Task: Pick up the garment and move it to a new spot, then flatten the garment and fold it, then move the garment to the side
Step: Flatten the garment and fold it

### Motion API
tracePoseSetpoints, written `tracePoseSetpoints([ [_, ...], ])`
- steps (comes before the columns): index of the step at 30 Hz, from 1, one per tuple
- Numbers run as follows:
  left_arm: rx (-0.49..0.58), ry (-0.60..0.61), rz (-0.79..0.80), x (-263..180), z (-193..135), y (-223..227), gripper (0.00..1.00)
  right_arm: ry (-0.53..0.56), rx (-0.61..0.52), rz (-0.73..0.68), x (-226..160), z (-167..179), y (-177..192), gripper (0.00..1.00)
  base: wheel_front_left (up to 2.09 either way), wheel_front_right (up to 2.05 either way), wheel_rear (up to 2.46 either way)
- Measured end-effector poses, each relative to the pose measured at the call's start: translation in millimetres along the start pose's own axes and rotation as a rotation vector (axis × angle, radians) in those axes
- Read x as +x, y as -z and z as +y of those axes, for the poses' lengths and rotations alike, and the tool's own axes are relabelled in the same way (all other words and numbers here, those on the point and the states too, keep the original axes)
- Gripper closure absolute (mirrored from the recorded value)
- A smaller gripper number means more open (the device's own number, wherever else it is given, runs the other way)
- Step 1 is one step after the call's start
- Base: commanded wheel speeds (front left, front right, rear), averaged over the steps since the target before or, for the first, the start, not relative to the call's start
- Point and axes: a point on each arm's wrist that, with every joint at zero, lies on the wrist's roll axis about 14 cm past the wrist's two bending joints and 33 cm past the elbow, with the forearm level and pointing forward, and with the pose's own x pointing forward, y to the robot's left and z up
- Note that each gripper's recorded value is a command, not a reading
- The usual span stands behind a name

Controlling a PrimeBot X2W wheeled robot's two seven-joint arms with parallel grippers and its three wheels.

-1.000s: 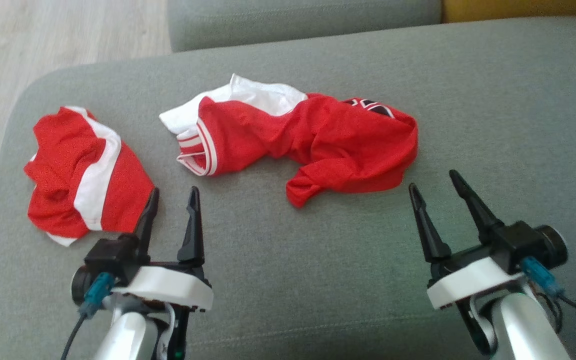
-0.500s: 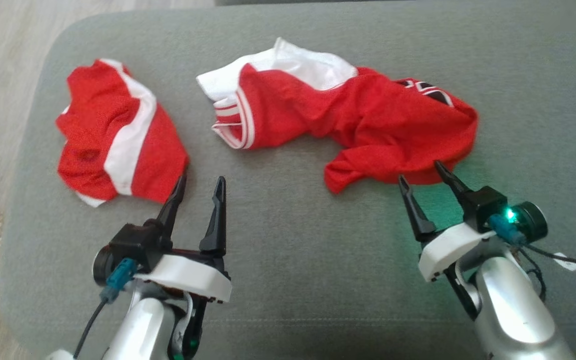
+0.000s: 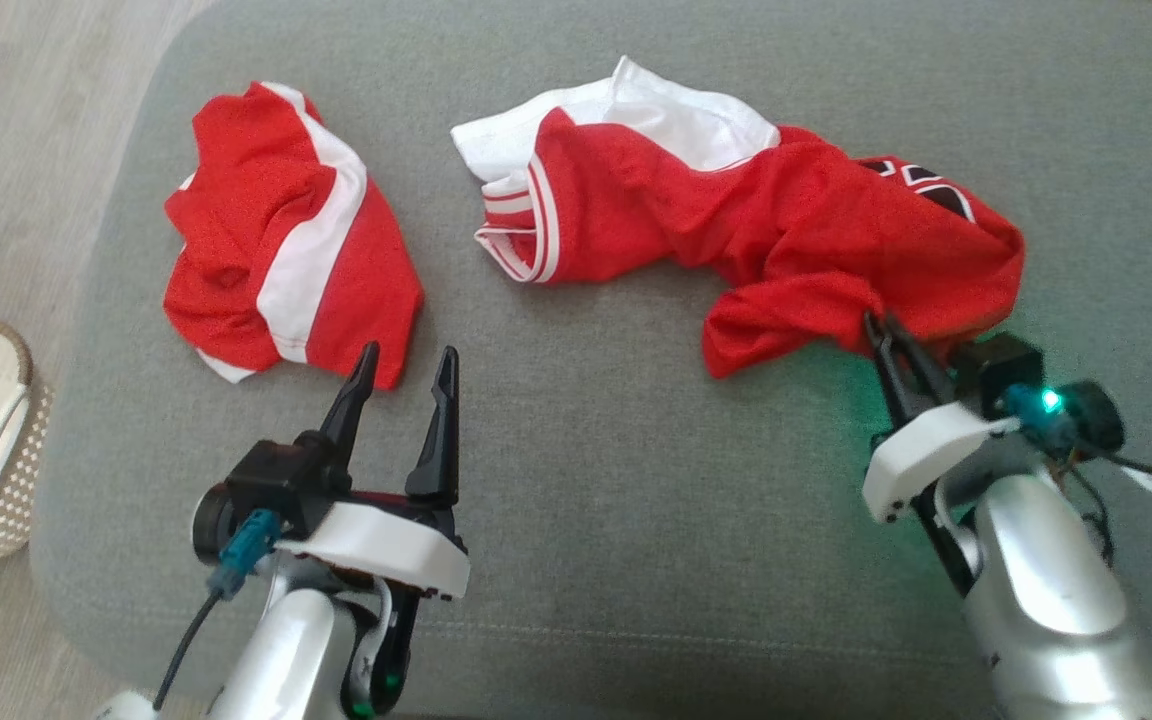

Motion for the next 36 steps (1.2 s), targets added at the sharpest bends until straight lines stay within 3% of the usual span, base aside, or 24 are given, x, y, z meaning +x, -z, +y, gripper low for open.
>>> tracePoseSetpoints([
  [7,-0.017,0.025,-0.036,0,-10,-12,0.00,0.077,-0.065,-0.156,-6,-27,-58,1.00,0.00,0.00,0.00],
  [16,-0.059,0.041,-0.062,-12,-23,-21,0.00,0.142,-0.389,-0.584,-29,-42,-242,1.00,0.00,0.00,0.00],
  [20,-0.065,0.041,-0.043,-19,-25,-14,0.00,0.149,-0.524,-0.682,-51,-42,-285,1.00,0.00,0.00,0.00],
  [24,-0.066,0.055,-0.056,-20,-30,-18,0.00,0.101,-0.615,-0.627,-60,-34,-269,1.00,0.00,0.00,0.00],
  [27,-0.069,0.077,-0.075,-19,-37,-25,0.00,0.018,-0.611,-0.462,-61,-24,-208,1.00,0.00,0.00,0.00],
  [31,-0.070,0.094,-0.076,-17,-43,-25,0.00,-0.063,-0.470,-0.196,-76,-14,-108,1.00,0.00,0.00,0.00],
  [33,-0.070,0.103,-0.074,-16,-45,-25,0.00,-0.086,-0.381,-0.080,-88,-8,-68,0.00,0.00,0.00,0.00],
  [36,-0.070,0.116,-0.070,-14,-48,-23,0.00,-0.104,-0.298,0.048,-104,-2,-27,0.00,0.00,0.00,0.00],
])
